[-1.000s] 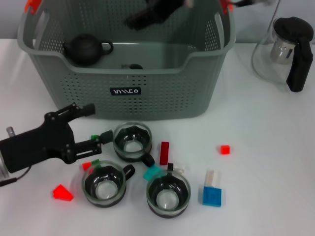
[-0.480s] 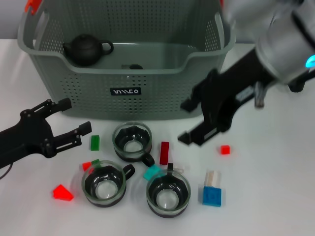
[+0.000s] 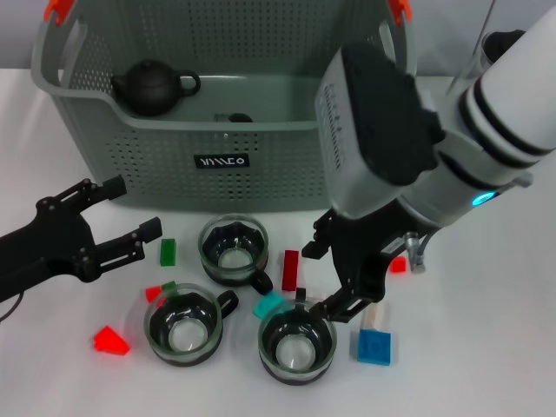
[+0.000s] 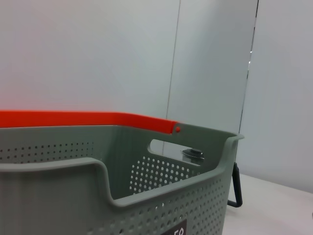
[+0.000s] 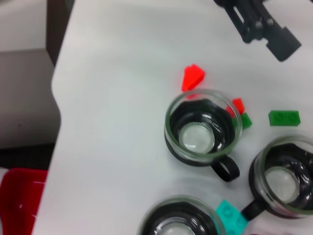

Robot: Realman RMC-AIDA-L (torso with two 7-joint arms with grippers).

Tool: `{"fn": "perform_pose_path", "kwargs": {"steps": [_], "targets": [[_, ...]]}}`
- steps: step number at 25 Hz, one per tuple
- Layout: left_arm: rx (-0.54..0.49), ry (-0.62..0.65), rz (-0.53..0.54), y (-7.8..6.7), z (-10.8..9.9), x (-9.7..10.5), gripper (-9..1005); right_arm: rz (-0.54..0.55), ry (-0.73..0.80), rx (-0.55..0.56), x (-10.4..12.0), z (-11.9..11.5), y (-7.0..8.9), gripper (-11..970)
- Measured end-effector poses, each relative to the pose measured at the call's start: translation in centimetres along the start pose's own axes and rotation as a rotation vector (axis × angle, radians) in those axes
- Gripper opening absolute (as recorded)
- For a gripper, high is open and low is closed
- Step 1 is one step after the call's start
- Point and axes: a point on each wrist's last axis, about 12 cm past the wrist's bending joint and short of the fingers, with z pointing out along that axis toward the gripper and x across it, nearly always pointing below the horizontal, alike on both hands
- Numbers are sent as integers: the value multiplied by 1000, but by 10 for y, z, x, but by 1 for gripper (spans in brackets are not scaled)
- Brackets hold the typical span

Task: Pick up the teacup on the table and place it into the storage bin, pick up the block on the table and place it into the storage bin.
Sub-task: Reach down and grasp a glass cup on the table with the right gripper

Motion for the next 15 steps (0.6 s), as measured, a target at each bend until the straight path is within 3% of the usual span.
{"fn": "perform_pose_path", "kwargs": {"steps": [9, 15], "targets": [[-1, 2, -1, 0, 0, 1, 842, -35, 49, 20, 0, 36, -2, 745], [-3, 2, -4, -1, 0, 1, 841, -54, 60, 4, -2, 45, 1, 745]]}}
